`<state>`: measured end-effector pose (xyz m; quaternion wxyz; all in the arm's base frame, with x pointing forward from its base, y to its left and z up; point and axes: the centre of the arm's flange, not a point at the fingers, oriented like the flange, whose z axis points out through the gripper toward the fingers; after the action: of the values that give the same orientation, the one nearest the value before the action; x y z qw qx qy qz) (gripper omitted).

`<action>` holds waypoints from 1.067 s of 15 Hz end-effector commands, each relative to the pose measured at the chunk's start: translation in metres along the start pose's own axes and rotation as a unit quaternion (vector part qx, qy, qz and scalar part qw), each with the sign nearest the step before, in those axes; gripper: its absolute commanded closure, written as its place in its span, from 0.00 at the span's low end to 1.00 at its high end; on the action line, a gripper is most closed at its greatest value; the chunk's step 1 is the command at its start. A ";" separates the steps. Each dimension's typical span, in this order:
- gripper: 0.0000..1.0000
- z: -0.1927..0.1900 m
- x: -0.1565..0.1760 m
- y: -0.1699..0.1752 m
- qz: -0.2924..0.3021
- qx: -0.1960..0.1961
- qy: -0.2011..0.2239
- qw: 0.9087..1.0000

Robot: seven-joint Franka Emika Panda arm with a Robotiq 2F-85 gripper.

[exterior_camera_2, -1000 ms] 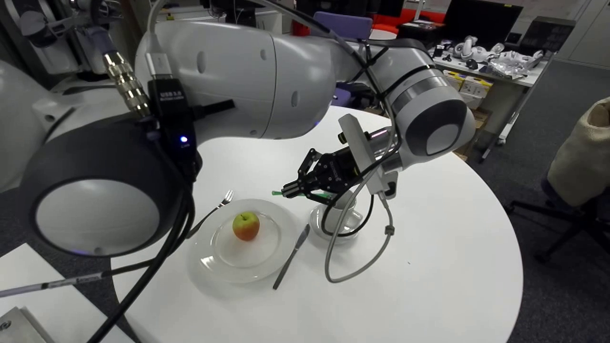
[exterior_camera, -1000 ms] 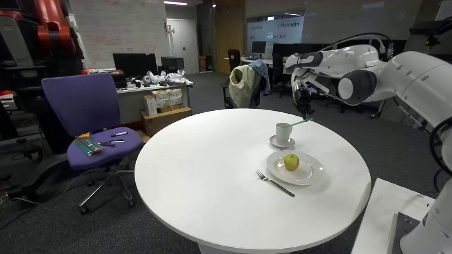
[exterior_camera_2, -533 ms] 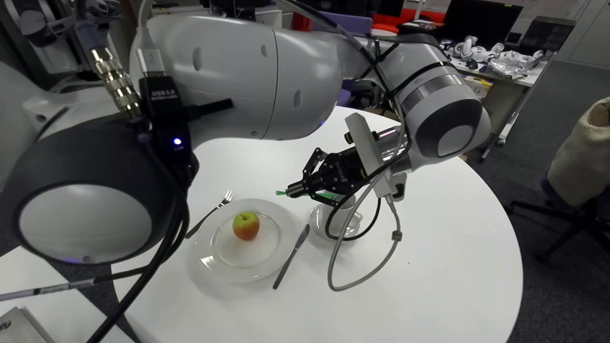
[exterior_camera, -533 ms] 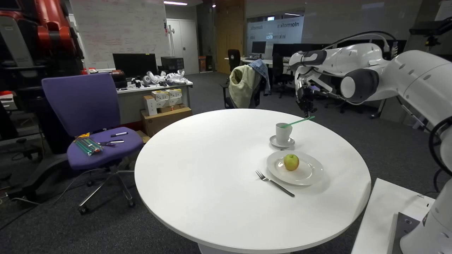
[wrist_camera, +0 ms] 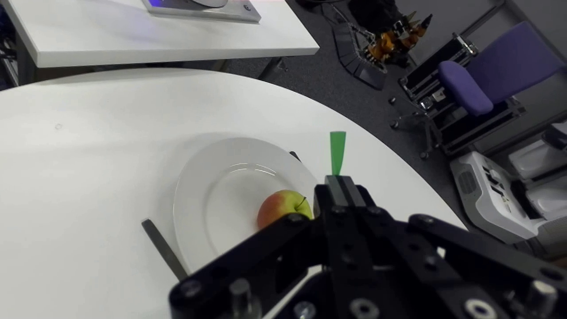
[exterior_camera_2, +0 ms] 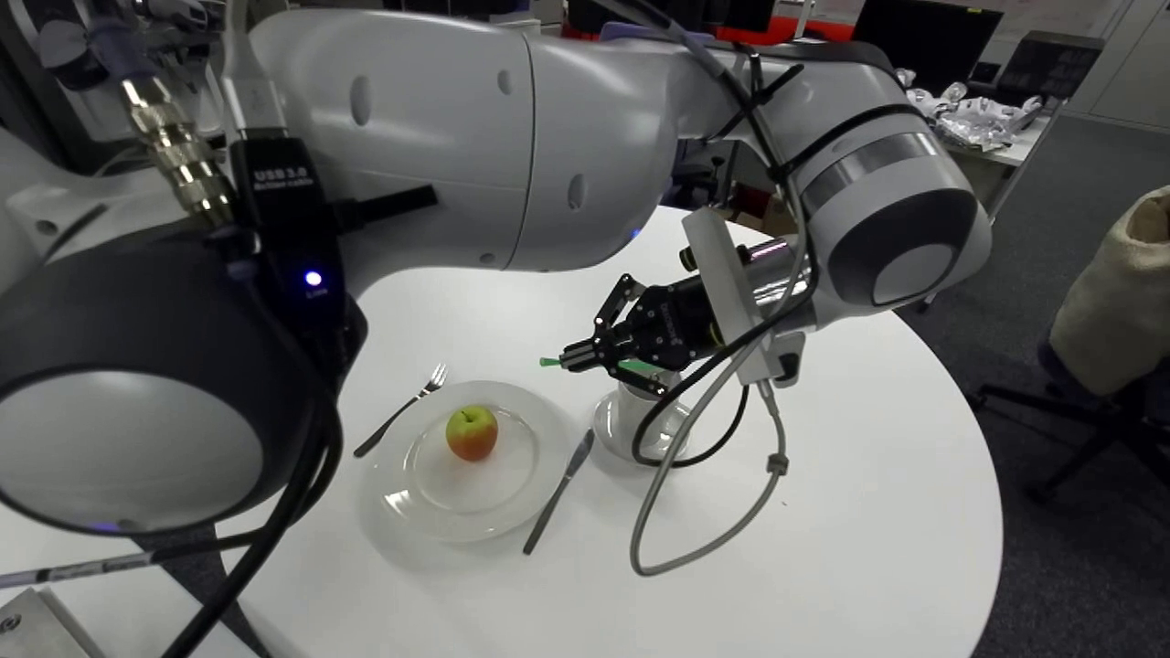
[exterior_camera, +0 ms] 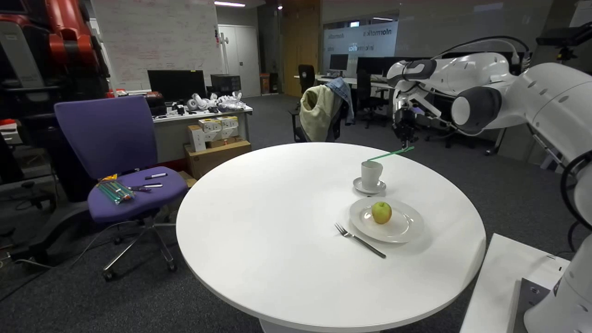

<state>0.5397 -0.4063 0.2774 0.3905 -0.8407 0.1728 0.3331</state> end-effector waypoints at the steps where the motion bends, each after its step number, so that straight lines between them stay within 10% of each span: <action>1: 1.00 -0.001 -0.015 -0.009 0.002 0.013 0.001 1.000; 16: 1.00 -0.001 -0.013 -0.012 -0.001 0.013 -0.002 1.000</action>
<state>0.5414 -0.4044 0.2781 0.3946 -0.8401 0.1705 0.3307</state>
